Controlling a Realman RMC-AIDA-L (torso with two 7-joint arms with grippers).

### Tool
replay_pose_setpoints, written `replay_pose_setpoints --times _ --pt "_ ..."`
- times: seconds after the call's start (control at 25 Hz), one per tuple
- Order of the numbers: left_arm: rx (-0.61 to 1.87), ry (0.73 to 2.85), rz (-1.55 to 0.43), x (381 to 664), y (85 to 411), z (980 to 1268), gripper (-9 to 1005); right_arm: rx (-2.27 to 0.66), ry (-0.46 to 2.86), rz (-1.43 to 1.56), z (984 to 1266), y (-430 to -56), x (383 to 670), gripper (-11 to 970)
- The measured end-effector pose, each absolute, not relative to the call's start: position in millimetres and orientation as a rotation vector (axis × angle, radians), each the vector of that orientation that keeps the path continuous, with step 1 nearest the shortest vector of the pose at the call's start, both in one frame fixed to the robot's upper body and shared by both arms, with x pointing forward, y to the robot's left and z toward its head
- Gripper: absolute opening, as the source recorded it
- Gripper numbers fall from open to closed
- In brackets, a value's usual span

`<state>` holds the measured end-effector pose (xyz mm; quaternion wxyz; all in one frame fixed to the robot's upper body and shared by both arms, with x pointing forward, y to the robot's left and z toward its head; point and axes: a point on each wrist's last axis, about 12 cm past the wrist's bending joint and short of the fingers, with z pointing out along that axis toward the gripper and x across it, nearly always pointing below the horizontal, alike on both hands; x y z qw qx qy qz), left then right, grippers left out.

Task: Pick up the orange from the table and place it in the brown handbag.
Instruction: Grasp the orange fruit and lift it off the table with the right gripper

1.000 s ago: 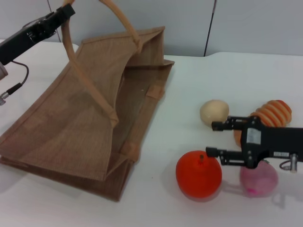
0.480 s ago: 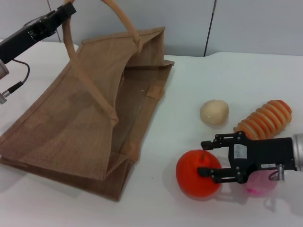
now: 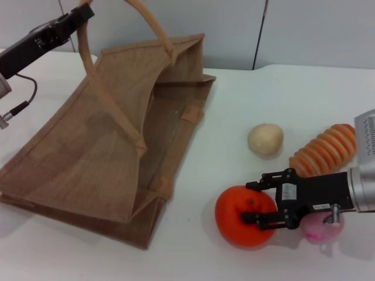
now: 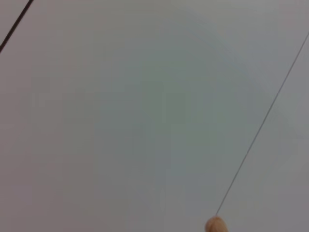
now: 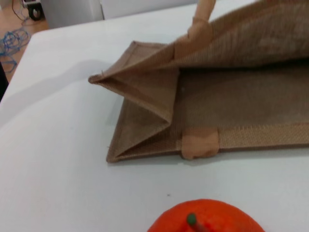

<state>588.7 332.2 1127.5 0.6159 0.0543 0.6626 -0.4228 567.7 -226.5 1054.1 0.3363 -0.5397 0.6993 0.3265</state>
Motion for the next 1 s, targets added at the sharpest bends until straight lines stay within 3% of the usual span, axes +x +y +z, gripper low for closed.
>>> replay_pose_setpoints --times 0.68,1.0 --pt "0.112 1.529 -0.980 588.4 331.7 1125.4 122 -1.462 1.841 0.849 1051.7 -227.1 565.6 456" --pt "0.109 1.525 -0.978 587.8 333.2 1125.7 122 -1.468 1.785 0.855 1055.1 -225.3 565.8 424"
